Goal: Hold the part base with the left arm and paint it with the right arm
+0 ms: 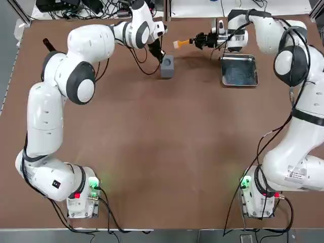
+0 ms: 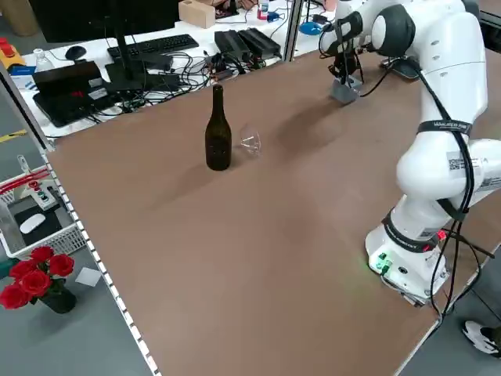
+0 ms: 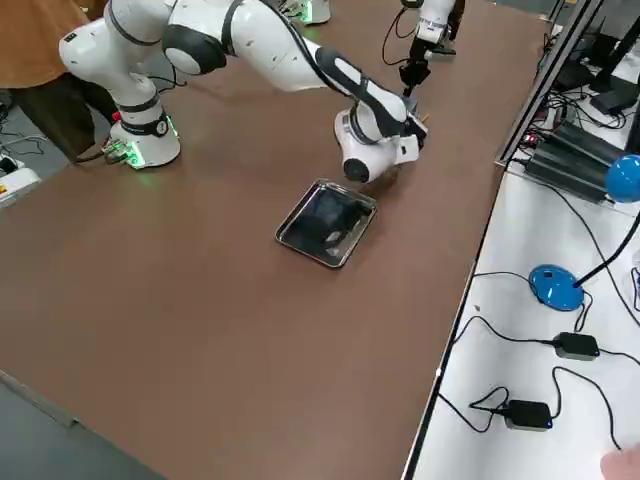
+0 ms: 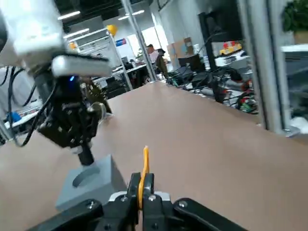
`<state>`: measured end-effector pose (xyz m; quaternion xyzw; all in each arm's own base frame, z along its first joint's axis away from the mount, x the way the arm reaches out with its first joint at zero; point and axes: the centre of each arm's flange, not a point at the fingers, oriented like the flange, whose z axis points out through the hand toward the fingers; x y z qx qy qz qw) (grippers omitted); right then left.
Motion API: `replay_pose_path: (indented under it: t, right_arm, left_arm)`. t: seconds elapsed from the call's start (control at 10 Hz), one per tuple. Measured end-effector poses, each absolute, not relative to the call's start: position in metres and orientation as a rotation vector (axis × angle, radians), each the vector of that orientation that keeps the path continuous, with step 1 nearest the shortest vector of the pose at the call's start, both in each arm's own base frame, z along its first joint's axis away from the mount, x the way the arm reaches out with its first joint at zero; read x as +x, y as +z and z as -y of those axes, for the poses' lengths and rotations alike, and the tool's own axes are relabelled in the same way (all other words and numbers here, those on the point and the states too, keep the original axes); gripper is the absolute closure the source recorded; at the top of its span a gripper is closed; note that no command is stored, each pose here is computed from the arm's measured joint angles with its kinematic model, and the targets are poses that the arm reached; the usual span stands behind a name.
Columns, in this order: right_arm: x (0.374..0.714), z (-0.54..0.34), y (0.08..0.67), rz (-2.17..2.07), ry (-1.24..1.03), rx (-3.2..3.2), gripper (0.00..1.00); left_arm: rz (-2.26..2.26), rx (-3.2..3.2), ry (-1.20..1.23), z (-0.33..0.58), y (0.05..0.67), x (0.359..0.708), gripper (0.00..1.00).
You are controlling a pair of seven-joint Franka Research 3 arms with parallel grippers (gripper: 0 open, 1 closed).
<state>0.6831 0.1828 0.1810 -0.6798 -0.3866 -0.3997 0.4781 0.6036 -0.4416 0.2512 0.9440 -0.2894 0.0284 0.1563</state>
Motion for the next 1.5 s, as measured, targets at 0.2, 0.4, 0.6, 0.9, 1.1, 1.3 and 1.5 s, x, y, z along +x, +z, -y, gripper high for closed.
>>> replay_pose_path:
  t: [0.2,0.4,0.6,0.9,1.1,1.3,1.5]
  right_arm:
    - [0.697,-0.134,0.219,0.847,-0.819,-1.768,0.96]
    - [0.7,-0.068,0.257,0.766,-0.611,-1.903,0.96]
    - [0.687,0.019,0.283,0.665,-0.426,-2.018,0.96]
    - [0.648,0.148,0.278,0.441,-0.297,-2.122,0.96]
    - [0.625,0.205,0.277,0.148,-0.187,-2.193,0.96]
    - [0.609,0.241,0.275,-0.089,-0.108,-2.224,0.96]
    - [0.597,0.253,0.235,-0.171,-0.035,-2.227,0.96]
  left_arm:
    - [0.828,2.702,0.081,0.442,0.251,0.604,0.94]
    - [0.829,2.702,0.081,0.442,0.251,0.604,0.94]
    - [0.829,2.702,0.081,0.442,0.251,0.604,0.94]
    - [0.829,2.702,0.081,0.442,0.251,0.604,0.94]
    - [0.829,2.702,0.081,0.442,0.251,0.604,0.94]
    - [0.829,2.702,0.081,0.442,0.251,0.604,0.94]
    - [0.829,2.702,0.081,0.442,0.251,0.603,0.93]
